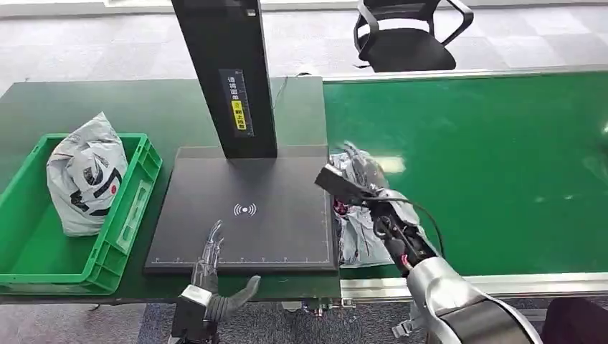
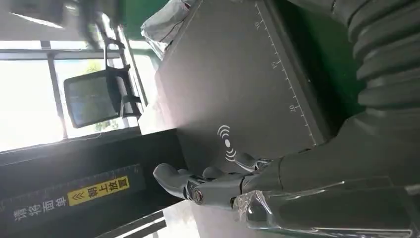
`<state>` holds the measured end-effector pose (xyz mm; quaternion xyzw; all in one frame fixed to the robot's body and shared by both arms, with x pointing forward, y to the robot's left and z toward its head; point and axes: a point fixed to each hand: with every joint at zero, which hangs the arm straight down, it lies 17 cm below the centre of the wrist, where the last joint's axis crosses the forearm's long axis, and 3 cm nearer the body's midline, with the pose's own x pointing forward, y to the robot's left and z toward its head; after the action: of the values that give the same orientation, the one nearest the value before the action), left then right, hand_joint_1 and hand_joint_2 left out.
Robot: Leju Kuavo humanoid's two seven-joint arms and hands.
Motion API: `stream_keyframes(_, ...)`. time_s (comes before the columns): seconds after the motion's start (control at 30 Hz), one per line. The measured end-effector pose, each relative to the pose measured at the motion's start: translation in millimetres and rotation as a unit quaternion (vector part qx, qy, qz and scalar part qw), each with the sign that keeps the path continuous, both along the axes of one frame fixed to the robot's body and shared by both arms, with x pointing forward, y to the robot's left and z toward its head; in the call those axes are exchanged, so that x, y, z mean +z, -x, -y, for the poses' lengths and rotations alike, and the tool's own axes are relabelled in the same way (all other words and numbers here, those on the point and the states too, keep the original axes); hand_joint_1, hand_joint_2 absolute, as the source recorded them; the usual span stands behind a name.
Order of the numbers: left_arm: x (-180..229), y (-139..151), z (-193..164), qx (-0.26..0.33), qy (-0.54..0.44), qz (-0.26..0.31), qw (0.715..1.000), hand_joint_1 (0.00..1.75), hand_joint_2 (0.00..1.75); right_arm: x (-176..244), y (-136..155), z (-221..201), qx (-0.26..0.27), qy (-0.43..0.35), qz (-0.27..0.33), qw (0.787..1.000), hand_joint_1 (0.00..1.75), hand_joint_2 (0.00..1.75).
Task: Moved the parcel from conveyor to table for the left to box.
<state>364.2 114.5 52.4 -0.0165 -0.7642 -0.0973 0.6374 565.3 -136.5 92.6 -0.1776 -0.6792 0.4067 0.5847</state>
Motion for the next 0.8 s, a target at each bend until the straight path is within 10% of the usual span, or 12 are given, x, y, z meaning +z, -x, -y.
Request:
stream_keyframes(0.4,0,4,-7,0.017,-0.004,0.009,1.0,0.0,1.75,162,-19,29,-0.059,-0.214,0.209,0.952,1.75,1.75)
stream_keyframes(0.8,0,5,-5,0.012,-0.007,0.009,1.0,0.0,1.75,113,-11,-10,-0.014,-0.133,0.112,0.985,1.75,1.75)
